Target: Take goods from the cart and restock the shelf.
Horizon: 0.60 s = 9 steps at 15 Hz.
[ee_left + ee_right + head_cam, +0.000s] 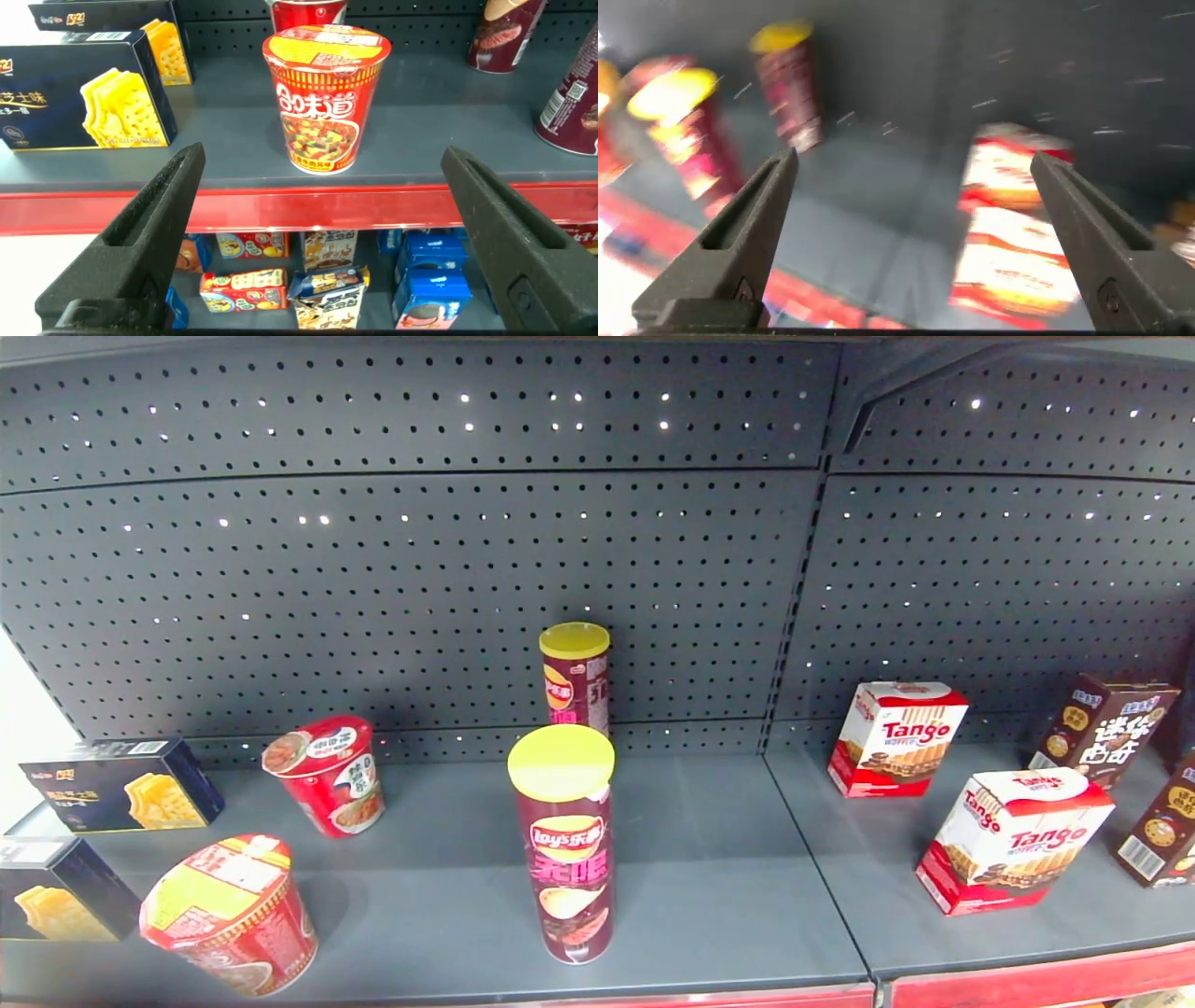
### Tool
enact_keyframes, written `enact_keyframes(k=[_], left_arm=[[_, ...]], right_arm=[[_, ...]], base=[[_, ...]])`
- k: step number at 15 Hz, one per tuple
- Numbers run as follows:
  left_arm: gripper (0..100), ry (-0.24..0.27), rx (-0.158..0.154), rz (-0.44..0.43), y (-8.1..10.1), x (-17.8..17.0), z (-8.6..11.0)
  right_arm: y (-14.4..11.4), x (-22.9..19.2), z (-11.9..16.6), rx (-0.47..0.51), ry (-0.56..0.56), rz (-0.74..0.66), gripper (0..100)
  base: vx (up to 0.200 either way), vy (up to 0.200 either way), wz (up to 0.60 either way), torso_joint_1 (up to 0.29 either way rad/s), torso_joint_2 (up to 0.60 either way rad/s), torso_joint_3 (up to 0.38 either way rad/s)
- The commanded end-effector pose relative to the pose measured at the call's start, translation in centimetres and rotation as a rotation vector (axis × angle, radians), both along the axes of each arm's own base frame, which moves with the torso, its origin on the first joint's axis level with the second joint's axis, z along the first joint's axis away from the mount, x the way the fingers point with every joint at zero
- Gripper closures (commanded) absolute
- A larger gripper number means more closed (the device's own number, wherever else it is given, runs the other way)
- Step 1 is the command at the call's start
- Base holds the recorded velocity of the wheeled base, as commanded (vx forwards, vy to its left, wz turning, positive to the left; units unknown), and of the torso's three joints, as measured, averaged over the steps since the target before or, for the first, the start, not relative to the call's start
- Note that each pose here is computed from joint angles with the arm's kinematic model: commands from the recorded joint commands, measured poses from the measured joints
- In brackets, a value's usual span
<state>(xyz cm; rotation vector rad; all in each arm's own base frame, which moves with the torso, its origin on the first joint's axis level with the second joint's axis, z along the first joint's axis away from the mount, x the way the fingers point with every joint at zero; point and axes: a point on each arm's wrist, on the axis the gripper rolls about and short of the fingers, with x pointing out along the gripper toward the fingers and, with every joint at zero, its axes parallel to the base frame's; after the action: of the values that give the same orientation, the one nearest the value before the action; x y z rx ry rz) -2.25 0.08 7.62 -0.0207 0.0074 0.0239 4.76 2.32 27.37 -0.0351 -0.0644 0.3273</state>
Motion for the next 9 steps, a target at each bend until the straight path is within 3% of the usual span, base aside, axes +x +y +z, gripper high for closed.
enact_keyframes(k=[1, 5, 9], left_arm=[[0, 0.002, -0.001, -0.001, 0.0, 0.0, 0.0], [0, 0.0, -0.001, 0.001, 0.0, 0.0, 0.0], [0, 0.0, -0.001, 0.001, 0.0, 0.0, 0.0]], right_arm=[[-2.4, -4.0, -2.4, 0.032, -0.088, -0.15, 0], [-2.6, -7.9, -8.6, 0.076, -0.006, -0.299, 0], [-2.4, -8.1, -14.1, 0.07, 0.067, -0.371, 0]], base=[[0.0, 0.0, 0.0, 0.0, 0.0, 0.0], [0.0, 0.0, 0.0, 0.0, 0.0, 0.0], [0.0, 0.0, 0.0, 0.0, 0.0, 0.0]])
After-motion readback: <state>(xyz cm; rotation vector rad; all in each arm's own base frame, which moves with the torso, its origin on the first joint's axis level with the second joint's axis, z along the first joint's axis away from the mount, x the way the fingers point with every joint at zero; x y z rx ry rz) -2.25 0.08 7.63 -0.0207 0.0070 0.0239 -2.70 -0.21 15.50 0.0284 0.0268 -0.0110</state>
